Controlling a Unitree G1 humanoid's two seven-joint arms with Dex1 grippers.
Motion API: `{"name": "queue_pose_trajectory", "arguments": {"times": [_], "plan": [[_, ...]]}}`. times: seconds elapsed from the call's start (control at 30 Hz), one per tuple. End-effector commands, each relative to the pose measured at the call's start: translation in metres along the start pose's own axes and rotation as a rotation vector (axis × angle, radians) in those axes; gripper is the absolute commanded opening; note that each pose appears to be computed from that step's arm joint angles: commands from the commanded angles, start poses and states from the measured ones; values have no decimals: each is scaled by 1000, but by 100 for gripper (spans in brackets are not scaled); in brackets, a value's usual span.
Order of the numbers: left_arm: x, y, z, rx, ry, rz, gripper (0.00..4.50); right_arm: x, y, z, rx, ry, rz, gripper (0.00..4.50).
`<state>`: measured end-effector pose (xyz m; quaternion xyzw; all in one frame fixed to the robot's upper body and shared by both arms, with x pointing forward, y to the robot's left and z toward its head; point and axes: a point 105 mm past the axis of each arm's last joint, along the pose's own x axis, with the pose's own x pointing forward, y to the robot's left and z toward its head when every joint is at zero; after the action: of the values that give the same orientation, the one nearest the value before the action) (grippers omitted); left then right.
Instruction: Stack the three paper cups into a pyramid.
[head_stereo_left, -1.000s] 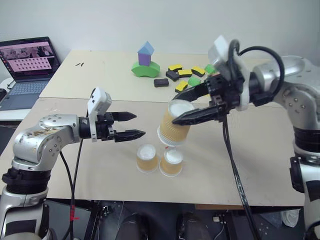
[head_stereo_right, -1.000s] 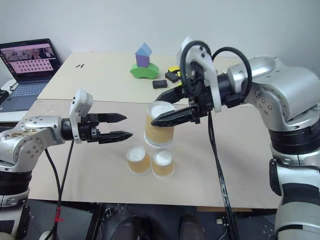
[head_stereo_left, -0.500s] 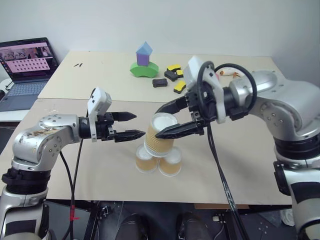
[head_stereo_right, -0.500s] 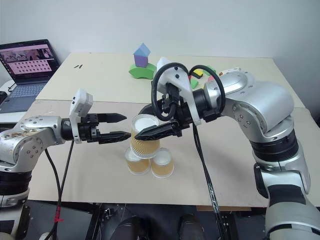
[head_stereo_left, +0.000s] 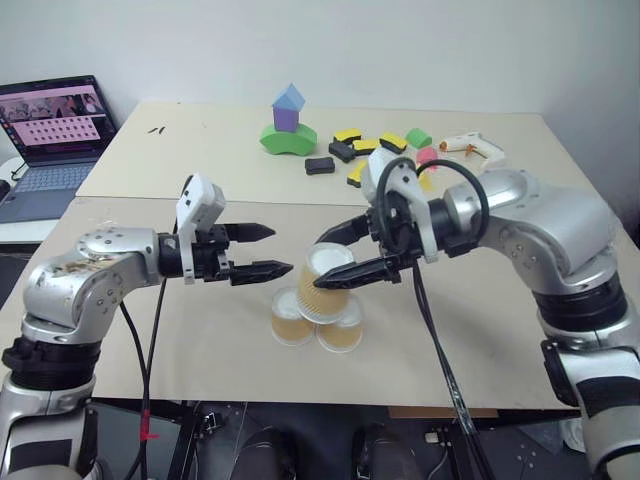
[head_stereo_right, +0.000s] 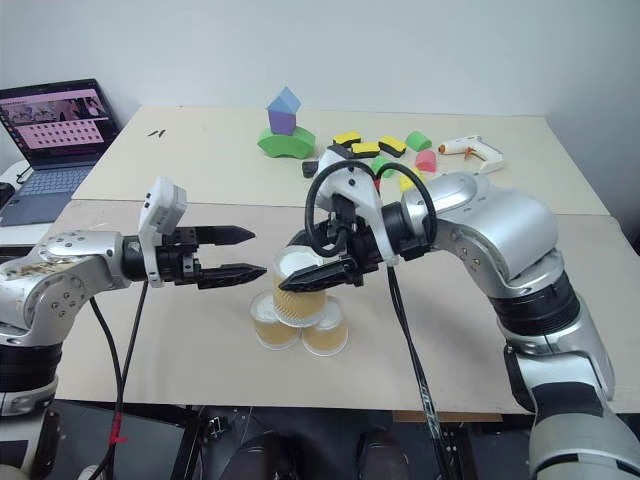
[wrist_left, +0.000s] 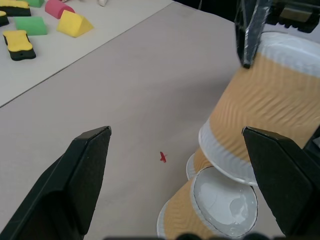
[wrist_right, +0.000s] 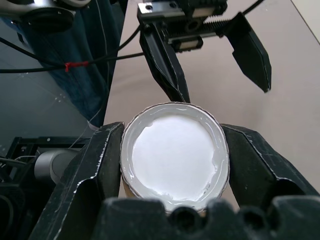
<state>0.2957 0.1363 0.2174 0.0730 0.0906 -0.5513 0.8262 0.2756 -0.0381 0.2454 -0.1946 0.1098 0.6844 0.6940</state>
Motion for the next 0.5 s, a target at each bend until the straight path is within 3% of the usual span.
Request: {"name": "queue_pose_trajectory", "arguments": {"times": [0.03,0.3,0.37,0.5], "plan": [[-5,-5,17,56,-27,-2,450,-3,-1,7,-49,-25,-9,272],[-4,-10,19,70,-16,-18,450,-1,-3,5,-52,-26,-13,272],[-5,-16,19,74,-10,-53,450,-1,-3,4,-53,-23,-14,371],[-13,-29,20,83,13,-154,450,-1,-1,4,-56,-24,-5,446]]}}
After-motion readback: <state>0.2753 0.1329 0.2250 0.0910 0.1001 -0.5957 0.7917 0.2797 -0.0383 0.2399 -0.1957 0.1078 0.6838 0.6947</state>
